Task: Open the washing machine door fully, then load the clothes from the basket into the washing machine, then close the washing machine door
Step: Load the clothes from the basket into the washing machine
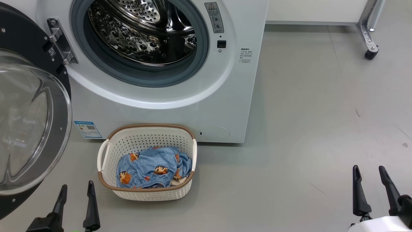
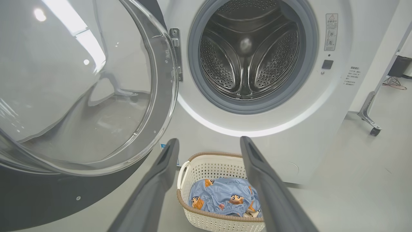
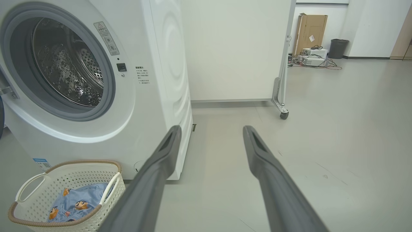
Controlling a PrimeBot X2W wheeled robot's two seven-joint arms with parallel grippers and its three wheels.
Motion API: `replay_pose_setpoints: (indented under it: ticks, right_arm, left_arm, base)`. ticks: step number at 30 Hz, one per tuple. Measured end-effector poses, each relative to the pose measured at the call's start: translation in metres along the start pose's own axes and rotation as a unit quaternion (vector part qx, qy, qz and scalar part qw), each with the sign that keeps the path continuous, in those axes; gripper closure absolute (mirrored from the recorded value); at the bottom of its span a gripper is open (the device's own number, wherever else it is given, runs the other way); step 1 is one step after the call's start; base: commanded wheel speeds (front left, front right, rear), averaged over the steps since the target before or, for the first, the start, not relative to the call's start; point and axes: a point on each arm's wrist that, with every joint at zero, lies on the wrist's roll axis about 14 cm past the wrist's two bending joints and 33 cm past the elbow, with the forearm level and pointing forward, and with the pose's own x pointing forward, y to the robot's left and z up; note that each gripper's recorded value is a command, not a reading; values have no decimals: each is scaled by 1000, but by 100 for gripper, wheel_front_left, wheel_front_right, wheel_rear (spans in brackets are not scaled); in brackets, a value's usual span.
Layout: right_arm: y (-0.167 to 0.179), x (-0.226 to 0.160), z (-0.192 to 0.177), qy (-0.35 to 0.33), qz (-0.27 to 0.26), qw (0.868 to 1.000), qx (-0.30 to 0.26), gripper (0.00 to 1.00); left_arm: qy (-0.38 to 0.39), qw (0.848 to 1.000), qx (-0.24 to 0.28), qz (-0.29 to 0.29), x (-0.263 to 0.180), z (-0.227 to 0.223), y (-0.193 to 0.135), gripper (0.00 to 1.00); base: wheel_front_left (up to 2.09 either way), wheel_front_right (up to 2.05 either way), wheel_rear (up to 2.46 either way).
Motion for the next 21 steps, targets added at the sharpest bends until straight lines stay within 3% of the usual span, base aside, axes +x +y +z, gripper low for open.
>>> replay_pose_setpoints:
  ticks: [21]
  right_arm:
    - [-11,-5,1,-1,-17,1000,-4,0]
  left_arm:
    - [3,1000,6,2,-2,-1,4,0]
  base:
    - [0,0,0]
